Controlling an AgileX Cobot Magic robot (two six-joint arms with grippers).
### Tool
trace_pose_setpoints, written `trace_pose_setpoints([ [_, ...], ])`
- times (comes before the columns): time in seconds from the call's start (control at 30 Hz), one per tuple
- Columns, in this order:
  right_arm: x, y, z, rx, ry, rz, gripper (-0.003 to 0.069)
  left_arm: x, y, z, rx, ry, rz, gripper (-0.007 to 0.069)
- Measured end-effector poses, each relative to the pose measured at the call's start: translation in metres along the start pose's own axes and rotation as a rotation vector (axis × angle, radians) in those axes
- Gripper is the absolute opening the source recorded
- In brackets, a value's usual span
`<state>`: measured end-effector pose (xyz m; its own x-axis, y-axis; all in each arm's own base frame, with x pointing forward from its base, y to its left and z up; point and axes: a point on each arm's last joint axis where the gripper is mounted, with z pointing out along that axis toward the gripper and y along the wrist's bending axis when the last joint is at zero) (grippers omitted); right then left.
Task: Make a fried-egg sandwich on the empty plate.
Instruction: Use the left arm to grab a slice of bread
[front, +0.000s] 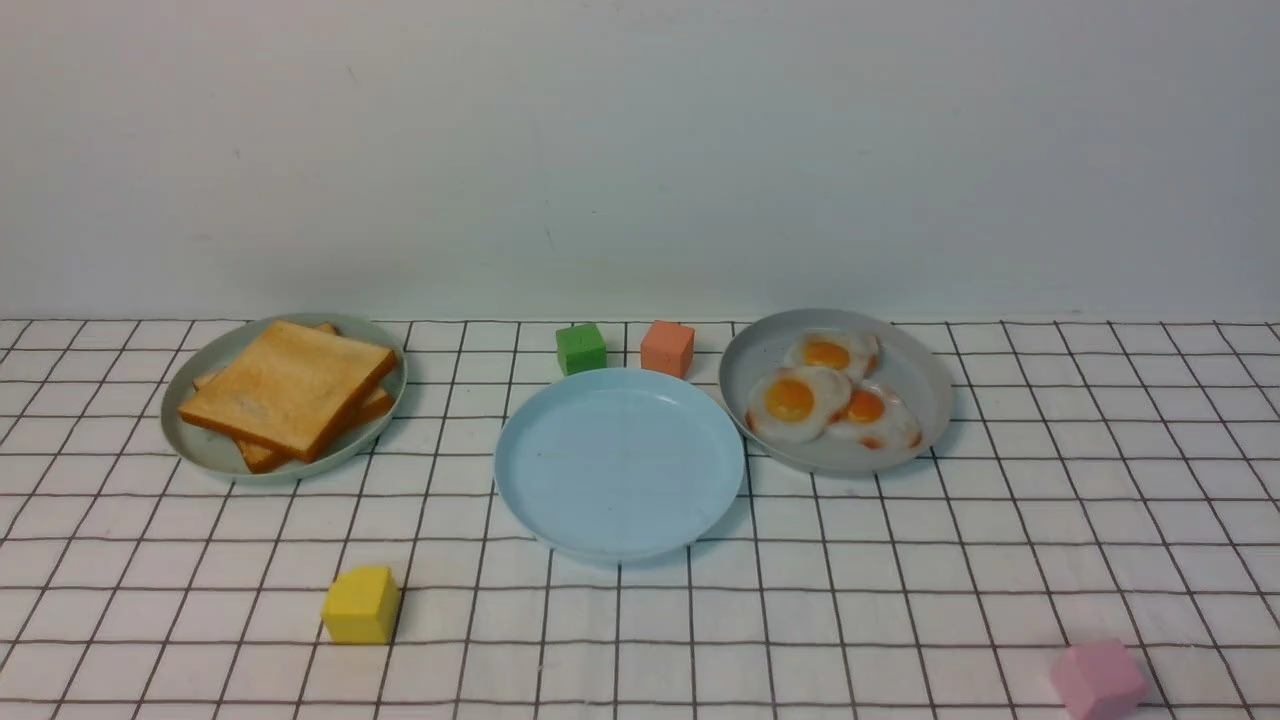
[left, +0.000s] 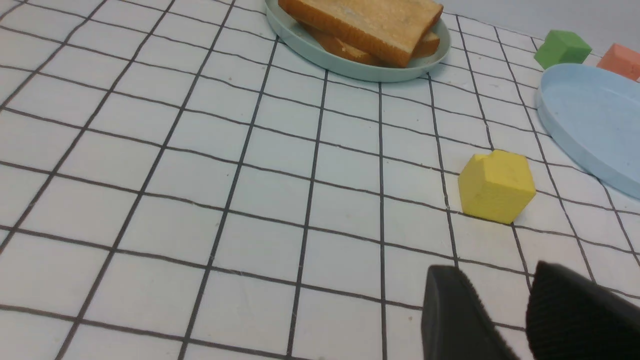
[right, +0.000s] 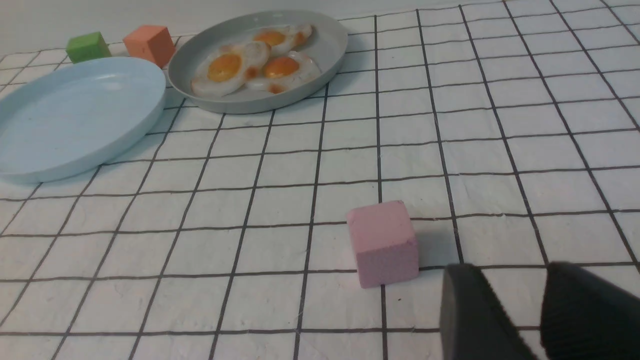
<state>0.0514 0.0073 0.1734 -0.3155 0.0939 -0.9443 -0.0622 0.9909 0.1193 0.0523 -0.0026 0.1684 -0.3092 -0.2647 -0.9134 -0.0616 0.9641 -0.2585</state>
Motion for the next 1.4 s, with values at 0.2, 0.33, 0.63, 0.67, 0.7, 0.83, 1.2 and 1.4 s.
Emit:
trace_pose_setpoints([
  [0.2, 0.000, 0.000, 0.000, 0.000, 0.000, 0.000, 0.0241, 0.000, 0.000, 0.000, 0.000, 0.000, 0.000, 0.0238],
  [0.33, 0.000, 0.000, 0.000, 0.000, 0.000, 0.000, 0.0241, 0.000, 0.000, 0.000, 0.000, 0.000, 0.000, 0.0238],
  [0.63, 0.000, 0.000, 0.000, 0.000, 0.000, 0.000, 0.0241, 0.000, 0.000, 0.000, 0.000, 0.000, 0.000, 0.0238],
  [0.67, 0.000, 0.000, 0.000, 0.000, 0.000, 0.000, 0.0241, 0.000, 0.000, 0.000, 0.000, 0.000, 0.000, 0.0238],
  [0.7, 0.000, 0.000, 0.000, 0.000, 0.000, 0.000, 0.0241, 0.000, 0.000, 0.000, 0.000, 0.000, 0.000, 0.0238],
  [0.83, 0.000, 0.000, 0.000, 0.000, 0.000, 0.000, 0.0241, -0.001, -0.001, 0.000, 0.007, -0.013, -0.017, 0.0238],
  [1.2, 0.000, 0.000, 0.000, 0.000, 0.000, 0.000, 0.0241, -0.026, -0.010, -0.004, 0.218, -0.227, -0.792, 0.0238],
  [1.4, 0.000, 0.000, 0.000, 0.000, 0.000, 0.001, 0.0241, -0.054, -0.027, -0.019, 0.290, -0.178, -0.701, 0.0162],
])
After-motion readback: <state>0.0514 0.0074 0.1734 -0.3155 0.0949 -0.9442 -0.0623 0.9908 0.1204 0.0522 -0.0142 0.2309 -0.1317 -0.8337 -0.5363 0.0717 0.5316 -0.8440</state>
